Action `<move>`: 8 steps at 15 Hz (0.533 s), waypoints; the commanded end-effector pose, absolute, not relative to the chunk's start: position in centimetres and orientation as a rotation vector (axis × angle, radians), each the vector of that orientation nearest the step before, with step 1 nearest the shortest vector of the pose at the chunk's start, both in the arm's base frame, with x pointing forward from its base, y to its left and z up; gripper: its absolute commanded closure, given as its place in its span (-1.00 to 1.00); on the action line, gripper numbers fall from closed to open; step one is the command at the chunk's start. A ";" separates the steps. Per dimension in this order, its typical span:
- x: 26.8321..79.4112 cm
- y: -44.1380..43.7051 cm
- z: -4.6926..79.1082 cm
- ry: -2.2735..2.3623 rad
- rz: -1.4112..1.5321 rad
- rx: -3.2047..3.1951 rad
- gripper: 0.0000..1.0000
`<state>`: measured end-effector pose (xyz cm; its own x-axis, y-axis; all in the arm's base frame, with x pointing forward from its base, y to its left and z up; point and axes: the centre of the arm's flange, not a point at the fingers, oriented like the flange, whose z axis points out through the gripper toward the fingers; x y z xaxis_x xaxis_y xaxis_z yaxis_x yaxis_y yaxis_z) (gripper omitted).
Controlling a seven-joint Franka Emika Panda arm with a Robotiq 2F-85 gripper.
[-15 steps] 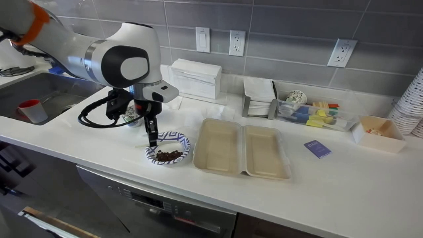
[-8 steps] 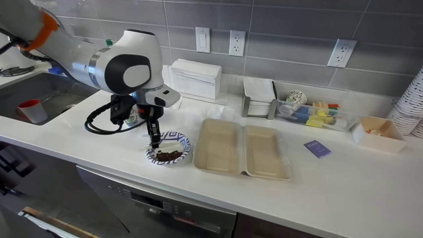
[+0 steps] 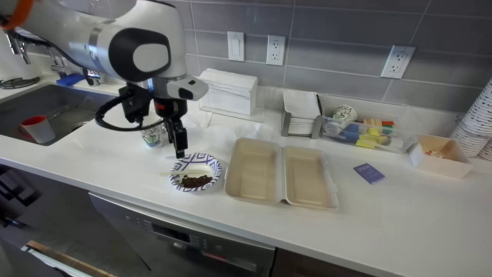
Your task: Put the knife into the bowl
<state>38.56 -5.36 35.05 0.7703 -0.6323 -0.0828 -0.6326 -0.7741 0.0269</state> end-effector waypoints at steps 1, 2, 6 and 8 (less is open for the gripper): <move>37.3 -4.5 41.3 0.772 0.123 -3.034 -1.00; 37.0 -4.1 42.8 0.691 0.110 -3.045 -1.00; 36.4 -2.3 47.9 0.363 0.003 -3.124 -1.00; 37.0 -2.5 47.1 0.451 0.001 -3.106 -1.00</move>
